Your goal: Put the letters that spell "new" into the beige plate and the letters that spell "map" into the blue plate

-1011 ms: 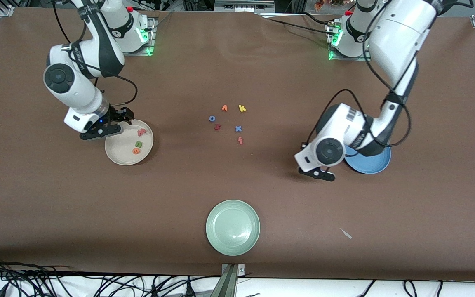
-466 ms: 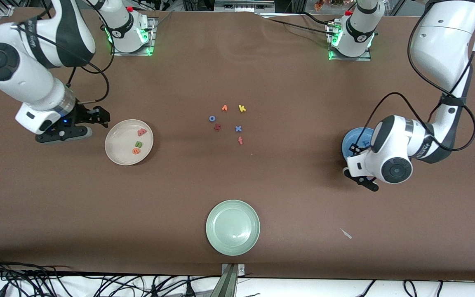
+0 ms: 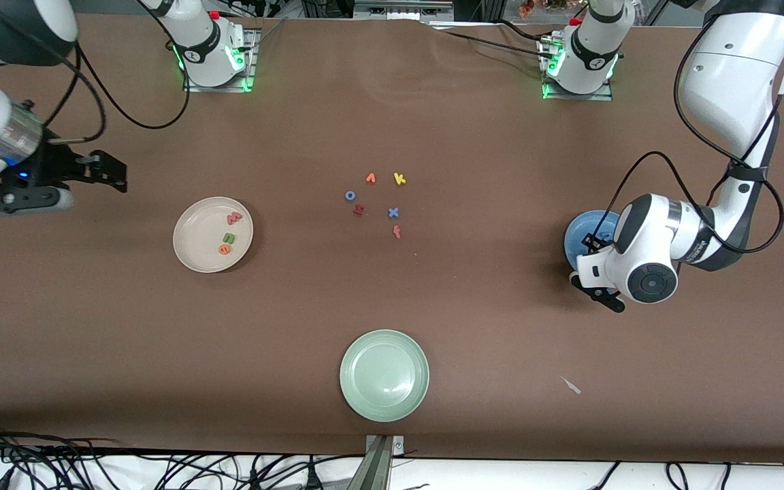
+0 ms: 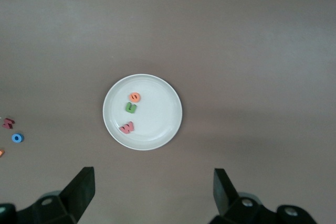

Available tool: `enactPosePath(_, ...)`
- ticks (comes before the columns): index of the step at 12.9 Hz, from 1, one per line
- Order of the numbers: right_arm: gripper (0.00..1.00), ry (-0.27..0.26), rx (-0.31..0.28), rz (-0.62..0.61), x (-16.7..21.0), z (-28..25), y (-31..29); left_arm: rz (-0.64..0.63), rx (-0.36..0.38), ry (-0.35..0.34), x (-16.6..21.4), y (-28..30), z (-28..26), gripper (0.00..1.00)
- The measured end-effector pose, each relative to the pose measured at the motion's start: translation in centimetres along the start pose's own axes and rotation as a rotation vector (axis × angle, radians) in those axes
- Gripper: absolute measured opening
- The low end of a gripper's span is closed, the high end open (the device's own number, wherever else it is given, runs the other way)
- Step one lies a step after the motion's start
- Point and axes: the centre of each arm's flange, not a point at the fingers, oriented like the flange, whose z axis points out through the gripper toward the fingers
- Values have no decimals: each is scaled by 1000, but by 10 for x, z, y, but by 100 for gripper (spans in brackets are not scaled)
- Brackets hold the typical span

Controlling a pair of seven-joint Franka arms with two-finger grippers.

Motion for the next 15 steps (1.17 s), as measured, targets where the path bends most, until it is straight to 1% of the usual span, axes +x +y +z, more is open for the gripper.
enactPosePath(2, 100, -5, 6, 34, -2, -7, 18, -19, 6, -6, -10, -5, -24, 85)
enactPosePath(3, 100, -7, 7, 37, -3, -9, 20, -34, 15, 3, -18, -6, -41, 96)
enactPosePath(4, 100, -7, 7, 35, -3, -10, 19, -60, 20, 11, -28, -5, -58, 100)
enactPosePath(5, 100, -4, 6, 34, -3, -12, 18, -100, 11, 19, -39, -2, -75, 100)
enactPosePath(9, 100, 32, 4, 33, -2, -32, 18, -282, -102, 42, -80, 26, -130, 100)
enactPosePath(11, 100, 56, 7, 32, -1, -43, 17, -350, -139, 65, -102, 31, -154, 100)
enactPosePath(12, 100, 63, 12, 29, -1, -48, 15, -381, -161, 82, -115, 27, -164, 100)
enactPosePath(15, 100, 58, 12, 1, 1, -47, 0, -470, -218, 134, -160, -8, -182, 100)
